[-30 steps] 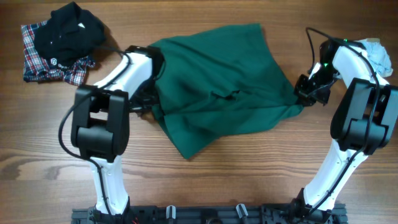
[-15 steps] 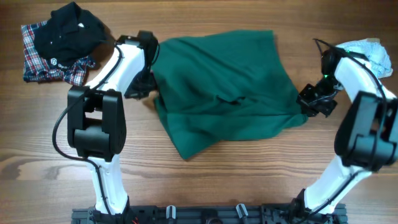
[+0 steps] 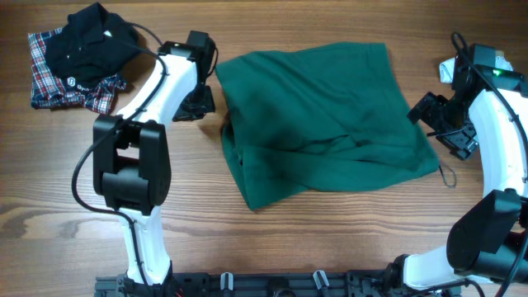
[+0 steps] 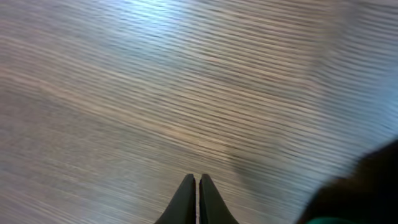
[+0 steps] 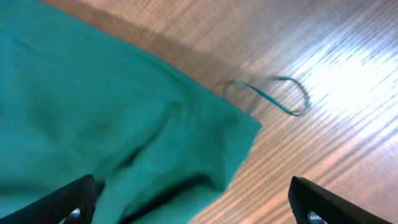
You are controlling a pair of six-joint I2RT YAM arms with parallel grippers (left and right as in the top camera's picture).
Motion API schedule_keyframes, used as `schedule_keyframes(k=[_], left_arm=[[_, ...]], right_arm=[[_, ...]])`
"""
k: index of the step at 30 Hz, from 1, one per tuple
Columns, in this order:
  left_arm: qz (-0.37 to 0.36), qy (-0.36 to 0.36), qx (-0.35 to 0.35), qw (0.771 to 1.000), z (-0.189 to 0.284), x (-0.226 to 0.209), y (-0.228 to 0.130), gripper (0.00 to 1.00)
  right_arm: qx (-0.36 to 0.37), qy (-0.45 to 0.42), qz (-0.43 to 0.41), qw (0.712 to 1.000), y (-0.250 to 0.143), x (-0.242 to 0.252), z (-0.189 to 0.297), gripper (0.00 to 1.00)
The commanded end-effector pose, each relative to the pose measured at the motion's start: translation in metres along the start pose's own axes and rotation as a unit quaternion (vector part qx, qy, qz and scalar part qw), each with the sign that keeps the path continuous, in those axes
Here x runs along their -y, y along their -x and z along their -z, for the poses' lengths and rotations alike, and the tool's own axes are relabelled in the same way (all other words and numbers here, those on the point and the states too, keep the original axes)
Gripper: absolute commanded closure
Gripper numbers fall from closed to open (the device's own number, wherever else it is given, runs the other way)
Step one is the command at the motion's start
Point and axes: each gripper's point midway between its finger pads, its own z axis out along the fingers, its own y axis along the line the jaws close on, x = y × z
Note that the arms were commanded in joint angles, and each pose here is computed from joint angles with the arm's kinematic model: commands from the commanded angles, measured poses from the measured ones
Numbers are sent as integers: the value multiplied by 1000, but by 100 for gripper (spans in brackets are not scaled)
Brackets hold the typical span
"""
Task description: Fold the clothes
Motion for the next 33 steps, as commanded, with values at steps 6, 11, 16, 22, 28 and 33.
schedule_keyframes(k=[6, 11, 16, 22, 28, 33], left_arm=[[-42, -139, 65, 987, 48, 75, 18, 92], [-69, -211, 72, 972, 59, 105, 19, 96], [-90, -215, 80, 969, 62, 119, 15, 87], [-74, -197, 109, 972, 56, 108, 36, 14], [-24, -231, 159, 959, 56, 86, 84, 23], [-15, -294, 161, 942, 42, 91, 106, 25]], right_arm=[[84, 246, 171, 950, 36, -98, 26, 14], [121, 335, 171, 918, 53, -141, 42, 65], [114, 323, 202, 918, 40, -165, 25, 58], [104, 321, 216, 916, 28, -175, 23, 36], [96, 318, 215, 918, 25, -173, 21, 37], [94, 317, 215, 919, 25, -172, 20, 37]])
